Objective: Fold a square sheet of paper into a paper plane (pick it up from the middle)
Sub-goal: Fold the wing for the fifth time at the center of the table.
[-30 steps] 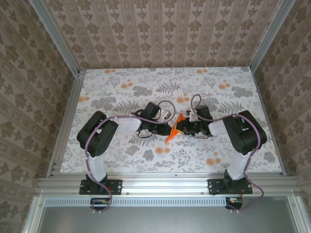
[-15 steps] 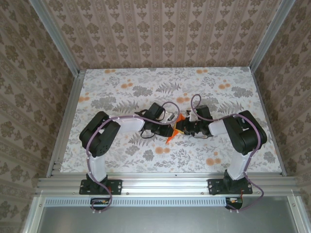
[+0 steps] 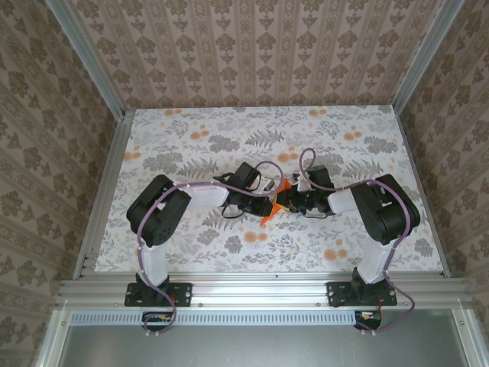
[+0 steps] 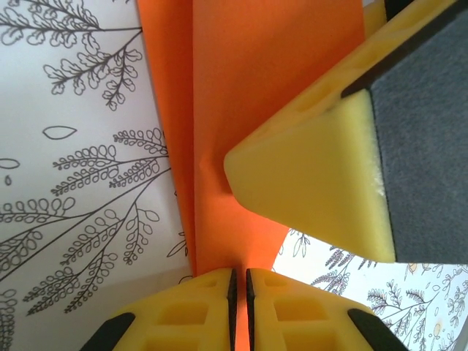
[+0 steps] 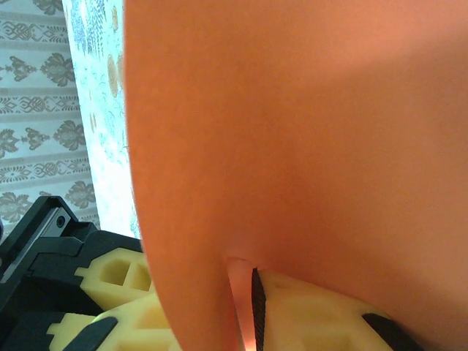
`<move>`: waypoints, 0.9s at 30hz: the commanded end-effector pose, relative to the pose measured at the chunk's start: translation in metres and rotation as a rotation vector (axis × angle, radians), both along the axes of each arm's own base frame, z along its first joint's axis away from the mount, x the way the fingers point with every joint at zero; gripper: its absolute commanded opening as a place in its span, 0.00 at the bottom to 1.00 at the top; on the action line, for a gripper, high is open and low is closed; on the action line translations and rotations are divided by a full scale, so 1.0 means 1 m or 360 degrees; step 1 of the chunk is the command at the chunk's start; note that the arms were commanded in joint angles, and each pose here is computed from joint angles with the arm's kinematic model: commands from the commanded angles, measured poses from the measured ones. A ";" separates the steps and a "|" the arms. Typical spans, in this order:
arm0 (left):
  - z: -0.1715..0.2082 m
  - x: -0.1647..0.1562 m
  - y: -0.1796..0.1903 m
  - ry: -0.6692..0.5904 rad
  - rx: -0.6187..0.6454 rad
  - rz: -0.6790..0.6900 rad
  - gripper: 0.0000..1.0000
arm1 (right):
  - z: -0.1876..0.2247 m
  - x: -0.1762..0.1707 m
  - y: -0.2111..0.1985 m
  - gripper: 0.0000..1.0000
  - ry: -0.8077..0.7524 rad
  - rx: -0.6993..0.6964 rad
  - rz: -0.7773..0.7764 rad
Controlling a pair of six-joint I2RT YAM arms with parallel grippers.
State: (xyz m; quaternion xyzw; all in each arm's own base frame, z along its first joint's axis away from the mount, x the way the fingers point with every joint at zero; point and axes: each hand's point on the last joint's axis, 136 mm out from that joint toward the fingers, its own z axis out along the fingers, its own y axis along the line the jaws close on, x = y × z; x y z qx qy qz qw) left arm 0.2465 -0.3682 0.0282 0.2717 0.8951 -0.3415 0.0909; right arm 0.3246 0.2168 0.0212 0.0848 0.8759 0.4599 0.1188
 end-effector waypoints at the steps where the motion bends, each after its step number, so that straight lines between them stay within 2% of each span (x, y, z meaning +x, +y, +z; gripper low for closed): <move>1: -0.002 0.002 -0.003 0.0001 0.0021 0.0002 0.15 | -0.048 -0.013 -0.036 0.22 0.0156 -0.0345 -0.0133; 6: -0.003 -0.001 -0.004 0.0012 0.0014 -0.0009 0.13 | -0.048 -0.013 -0.039 0.19 0.0153 -0.0391 -0.0129; 10: 0.001 -0.001 -0.004 0.0010 -0.0003 -0.0004 0.12 | -0.050 -0.014 -0.043 0.12 0.0168 -0.0446 -0.0141; 13: 0.009 -0.001 -0.005 0.0033 -0.0069 0.0022 0.13 | -0.052 -0.014 -0.047 0.09 0.0189 -0.0486 -0.0149; 17: 0.021 0.000 -0.003 0.0078 -0.0177 0.0060 0.17 | -0.055 -0.015 -0.049 0.09 0.0207 -0.0515 -0.0150; 27: 0.020 -0.013 0.002 0.0236 -0.0305 0.0076 0.18 | -0.056 -0.014 -0.048 0.09 0.0217 -0.0515 -0.0152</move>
